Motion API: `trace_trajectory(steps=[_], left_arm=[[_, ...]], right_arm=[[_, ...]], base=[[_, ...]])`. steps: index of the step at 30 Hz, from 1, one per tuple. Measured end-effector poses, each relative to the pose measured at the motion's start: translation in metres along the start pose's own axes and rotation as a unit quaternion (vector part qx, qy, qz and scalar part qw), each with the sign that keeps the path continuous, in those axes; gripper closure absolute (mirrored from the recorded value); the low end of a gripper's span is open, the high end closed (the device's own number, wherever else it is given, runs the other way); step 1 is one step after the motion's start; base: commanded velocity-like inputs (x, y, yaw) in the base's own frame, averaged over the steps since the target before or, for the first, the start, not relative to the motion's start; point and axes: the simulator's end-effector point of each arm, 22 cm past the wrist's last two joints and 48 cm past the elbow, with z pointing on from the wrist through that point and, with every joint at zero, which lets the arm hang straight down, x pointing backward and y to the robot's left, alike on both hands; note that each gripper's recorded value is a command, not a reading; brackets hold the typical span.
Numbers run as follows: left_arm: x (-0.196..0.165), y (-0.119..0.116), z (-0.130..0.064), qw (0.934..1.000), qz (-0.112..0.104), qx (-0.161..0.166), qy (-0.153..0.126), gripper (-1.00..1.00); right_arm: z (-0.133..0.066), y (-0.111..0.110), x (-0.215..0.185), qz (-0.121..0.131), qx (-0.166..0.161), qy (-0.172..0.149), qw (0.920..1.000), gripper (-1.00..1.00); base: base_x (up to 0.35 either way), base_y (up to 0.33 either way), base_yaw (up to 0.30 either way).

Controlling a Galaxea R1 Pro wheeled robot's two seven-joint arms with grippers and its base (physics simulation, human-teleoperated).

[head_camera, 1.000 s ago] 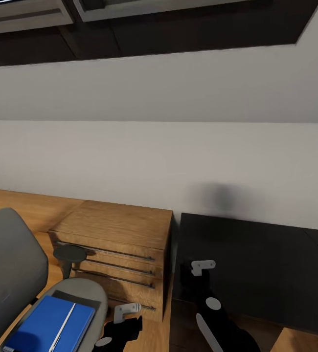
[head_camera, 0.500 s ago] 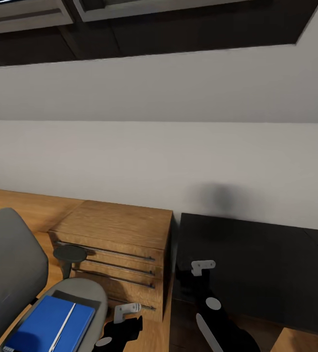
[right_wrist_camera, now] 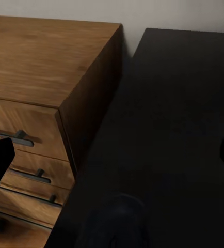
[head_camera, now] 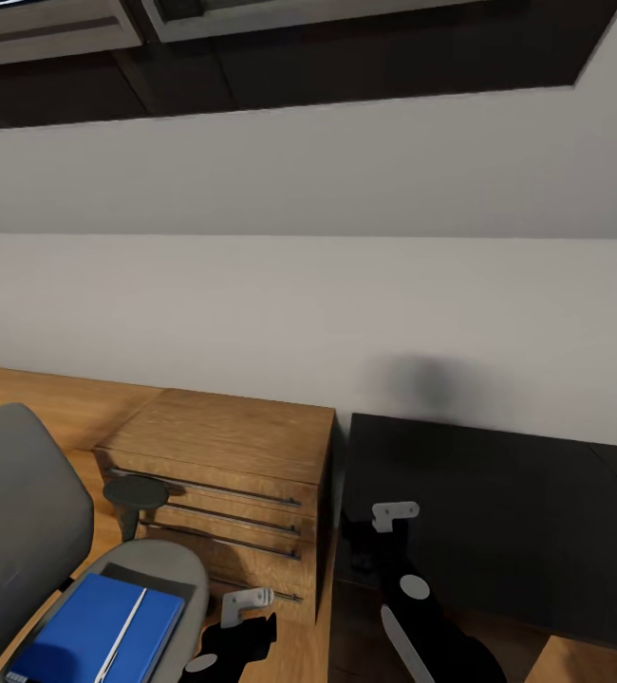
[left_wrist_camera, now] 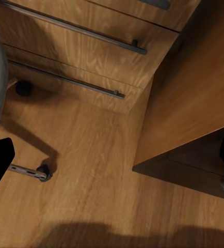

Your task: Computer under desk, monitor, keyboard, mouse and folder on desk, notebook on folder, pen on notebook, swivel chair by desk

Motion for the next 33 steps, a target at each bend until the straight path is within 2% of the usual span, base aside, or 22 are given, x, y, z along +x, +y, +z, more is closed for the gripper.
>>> trace_trajectory(steps=[5, 13, 19, 24, 25, 33], left_arm=[[0.000, 0.000, 0.000, 1.0000, 0.000, 0.000, 0.000, -1.00], [0.001, 0.000, 0.001, 1.0000, 0.000, 0.000, 0.002, -1.00], [0.001, -0.001, 0.001, 1.0000, 0.000, 0.000, 0.002, -1.00], [0.005, 0.001, 0.002, 1.0000, 0.000, -0.002, 0.006, -1.00], [0.011, 0.007, 0.004, 0.9999, 0.001, -0.009, 0.013, -1.00], [0.012, 0.009, 0.005, 0.9998, -0.001, -0.011, 0.015, -1.00]], right_arm=[[-0.004, 0.001, -0.025, 0.006, 0.002, -0.026, 0.9996, -1.00], [-0.008, -0.026, -0.034, 0.017, 0.069, -0.035, 0.9968, -1.00], [-0.008, -0.026, -0.034, 0.018, 0.072, -0.035, 0.9967, -1.00], [-0.006, -0.027, -0.026, 0.014, 0.073, -0.027, 0.9969, -1.00], [-0.004, -0.029, -0.009, 0.007, 0.077, -0.010, 0.9970, -1.00], [-0.003, -0.030, -0.006, 0.005, 0.077, -0.007, 0.9970, -1.00]], base=[[0.000, 0.000, 0.000], [-0.088, 0.027, 0.000], [-0.313, 0.023, 0.000], [-0.312, -0.149, 0.000], [-0.298, -0.198, 0.000], [-0.304, -0.170, 0.000]])
